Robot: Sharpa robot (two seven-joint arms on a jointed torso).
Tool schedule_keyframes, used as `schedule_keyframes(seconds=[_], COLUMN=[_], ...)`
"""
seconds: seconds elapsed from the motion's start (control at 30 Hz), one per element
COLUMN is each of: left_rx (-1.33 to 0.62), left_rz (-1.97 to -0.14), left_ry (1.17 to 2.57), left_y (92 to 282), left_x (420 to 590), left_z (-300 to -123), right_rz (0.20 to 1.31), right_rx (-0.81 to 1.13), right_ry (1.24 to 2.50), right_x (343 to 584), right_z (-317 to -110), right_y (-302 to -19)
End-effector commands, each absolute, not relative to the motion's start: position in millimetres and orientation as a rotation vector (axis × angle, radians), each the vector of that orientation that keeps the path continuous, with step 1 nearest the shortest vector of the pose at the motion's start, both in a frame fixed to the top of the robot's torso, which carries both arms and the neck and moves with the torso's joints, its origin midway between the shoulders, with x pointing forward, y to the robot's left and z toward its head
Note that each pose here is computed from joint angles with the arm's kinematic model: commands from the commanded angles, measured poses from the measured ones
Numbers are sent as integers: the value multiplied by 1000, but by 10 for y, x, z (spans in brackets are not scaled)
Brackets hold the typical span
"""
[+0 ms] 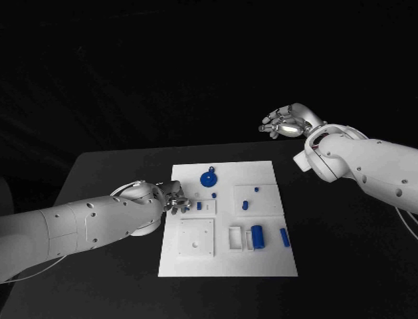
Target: Assemble the parts on the task board
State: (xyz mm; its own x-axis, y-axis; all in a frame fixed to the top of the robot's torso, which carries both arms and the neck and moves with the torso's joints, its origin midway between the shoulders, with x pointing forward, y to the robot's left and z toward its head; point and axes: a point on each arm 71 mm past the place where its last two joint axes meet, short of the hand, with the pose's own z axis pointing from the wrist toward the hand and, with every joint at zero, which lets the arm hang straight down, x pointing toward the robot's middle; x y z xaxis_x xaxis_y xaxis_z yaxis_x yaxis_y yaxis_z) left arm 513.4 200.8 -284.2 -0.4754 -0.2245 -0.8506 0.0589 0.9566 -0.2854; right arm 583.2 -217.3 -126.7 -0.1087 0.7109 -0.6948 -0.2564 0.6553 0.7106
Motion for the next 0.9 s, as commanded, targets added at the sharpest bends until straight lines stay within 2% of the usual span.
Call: schedule_keyframes(seconds=[0.03,0.9], left_rx=[-99,-119], left_rz=[-337,-334], left_ry=[2059,2070], left_y=[1987,1997], left_x=[5122,5131], left_z=[-2866,-2898], right_rz=[868,869], right_rx=[394,393], right_ry=[1473,1474], right_x=[5827,5824], right_z=[-1270,-1270], right_y=[-2152,-2150])
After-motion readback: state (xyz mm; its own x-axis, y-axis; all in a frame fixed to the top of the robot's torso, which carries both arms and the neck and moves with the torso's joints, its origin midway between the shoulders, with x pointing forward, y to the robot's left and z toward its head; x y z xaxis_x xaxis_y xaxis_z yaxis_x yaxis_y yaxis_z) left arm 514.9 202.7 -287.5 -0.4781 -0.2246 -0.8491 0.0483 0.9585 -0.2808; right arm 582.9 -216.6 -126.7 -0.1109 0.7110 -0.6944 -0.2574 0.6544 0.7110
